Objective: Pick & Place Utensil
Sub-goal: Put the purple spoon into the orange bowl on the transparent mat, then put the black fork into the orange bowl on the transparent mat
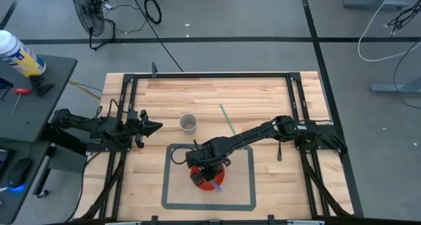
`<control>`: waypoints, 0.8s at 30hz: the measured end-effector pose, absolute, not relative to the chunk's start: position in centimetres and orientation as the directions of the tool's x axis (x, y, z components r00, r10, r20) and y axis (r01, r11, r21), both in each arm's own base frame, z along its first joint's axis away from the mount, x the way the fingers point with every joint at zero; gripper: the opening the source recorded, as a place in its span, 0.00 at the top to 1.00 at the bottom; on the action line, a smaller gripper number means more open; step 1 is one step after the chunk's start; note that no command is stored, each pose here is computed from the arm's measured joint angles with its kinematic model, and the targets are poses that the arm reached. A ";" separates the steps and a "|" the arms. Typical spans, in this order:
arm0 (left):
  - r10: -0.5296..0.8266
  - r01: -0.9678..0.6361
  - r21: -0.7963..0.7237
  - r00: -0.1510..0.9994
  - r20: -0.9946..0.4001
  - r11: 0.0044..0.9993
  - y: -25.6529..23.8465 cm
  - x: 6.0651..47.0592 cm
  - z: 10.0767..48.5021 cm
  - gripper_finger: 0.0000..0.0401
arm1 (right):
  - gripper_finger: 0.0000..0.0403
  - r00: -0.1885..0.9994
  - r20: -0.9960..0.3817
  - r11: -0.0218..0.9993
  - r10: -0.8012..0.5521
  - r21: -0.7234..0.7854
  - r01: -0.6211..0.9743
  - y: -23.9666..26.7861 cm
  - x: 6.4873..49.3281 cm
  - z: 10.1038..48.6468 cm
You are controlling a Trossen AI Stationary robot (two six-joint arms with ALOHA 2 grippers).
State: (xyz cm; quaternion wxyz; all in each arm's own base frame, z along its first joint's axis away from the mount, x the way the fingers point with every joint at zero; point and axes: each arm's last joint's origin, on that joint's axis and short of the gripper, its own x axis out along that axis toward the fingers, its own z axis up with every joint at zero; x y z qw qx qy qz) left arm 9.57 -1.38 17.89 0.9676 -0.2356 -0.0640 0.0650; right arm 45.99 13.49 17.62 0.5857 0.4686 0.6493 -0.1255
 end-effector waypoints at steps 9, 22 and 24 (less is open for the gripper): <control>0.156 -0.096 -0.464 0.983 0.093 0.881 -1.4 9.6 17.9 0.97 | 0.74 0.132 -0.889 0.533 0.438 0.375 0.759 13.4 46.0 17.5; 0.156 -0.095 -0.464 0.983 0.093 0.881 -1.4 9.6 17.9 0.97 | 0.55 0.137 -0.907 0.582 0.398 0.365 0.727 13.3 46.1 19.3; 0.156 -0.095 -0.464 0.983 0.093 0.881 -1.4 9.6 17.9 0.97 | 0.55 0.135 -0.925 0.608 0.356 0.339 0.718 13.2 45.9 20.7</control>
